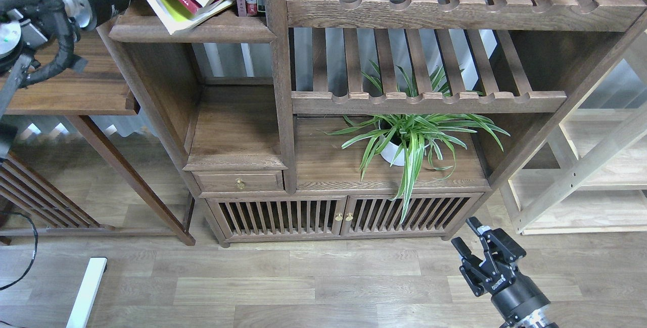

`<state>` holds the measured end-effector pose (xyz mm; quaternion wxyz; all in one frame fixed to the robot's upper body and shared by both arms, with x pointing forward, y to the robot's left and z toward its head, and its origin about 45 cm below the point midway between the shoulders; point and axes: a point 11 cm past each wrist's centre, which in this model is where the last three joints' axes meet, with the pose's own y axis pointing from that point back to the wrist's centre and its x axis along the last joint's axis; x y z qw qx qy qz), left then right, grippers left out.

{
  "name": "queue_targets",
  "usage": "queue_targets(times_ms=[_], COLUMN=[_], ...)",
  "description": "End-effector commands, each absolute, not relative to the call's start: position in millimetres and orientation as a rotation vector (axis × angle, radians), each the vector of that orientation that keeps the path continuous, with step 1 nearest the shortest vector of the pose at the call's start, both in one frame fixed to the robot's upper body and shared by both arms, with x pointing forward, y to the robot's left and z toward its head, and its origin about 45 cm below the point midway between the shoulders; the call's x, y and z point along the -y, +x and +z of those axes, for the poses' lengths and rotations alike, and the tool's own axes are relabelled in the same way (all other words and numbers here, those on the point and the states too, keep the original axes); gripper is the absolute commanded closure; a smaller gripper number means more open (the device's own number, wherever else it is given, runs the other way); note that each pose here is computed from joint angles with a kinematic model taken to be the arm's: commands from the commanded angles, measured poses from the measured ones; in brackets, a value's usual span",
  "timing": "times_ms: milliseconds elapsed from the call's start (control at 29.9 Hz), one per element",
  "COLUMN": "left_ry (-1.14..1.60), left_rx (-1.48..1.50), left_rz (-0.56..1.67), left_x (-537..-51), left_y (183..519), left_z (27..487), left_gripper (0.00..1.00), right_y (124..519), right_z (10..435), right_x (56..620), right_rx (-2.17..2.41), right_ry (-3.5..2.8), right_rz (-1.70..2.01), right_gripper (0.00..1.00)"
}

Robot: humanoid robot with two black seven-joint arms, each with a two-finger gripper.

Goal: Organize books on shelf

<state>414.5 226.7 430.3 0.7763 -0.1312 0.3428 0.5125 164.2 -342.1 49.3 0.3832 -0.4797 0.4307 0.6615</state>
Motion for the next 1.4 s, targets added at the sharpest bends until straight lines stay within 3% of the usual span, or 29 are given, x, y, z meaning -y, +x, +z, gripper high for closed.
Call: queue_targets(times_ms=[0,301,568,869,1371], left_ry=[-0.294,-0.32,-0.436,-0.581,-0.678], left_rx=[-0.784,-0.823,-0.882,-0.98,-1.047], left_rz=[1.076,0.954,0.746,0.684,0.641], left_x=[-225.7,-227.6,-215.6,-243.6,-230.1], left_y=[401.9,382.2,357.5,328.4,326.6], left_z=[419.4,377.8,334.6,269.0,247.9], left_gripper=[0.12,0.09,0.05,0.04,0.03], right_y=[182.9,237.5,258.2,275.1,316.6], right_z=[59.4,102.0,117.5,133.6,183.1], right_x=[341.6,342.3,334.2,334.4,326.6], right_rx=[-1.072,-0.974,-0.952,-0.928,-0.834], right_ry=[-1.275,-1.401,-1.506,-1.554,-1.679], right_rz=[1.658,1.522,1.485,1.434,1.304], right_gripper=[0.3,0.3,0.29,0.27,0.26])
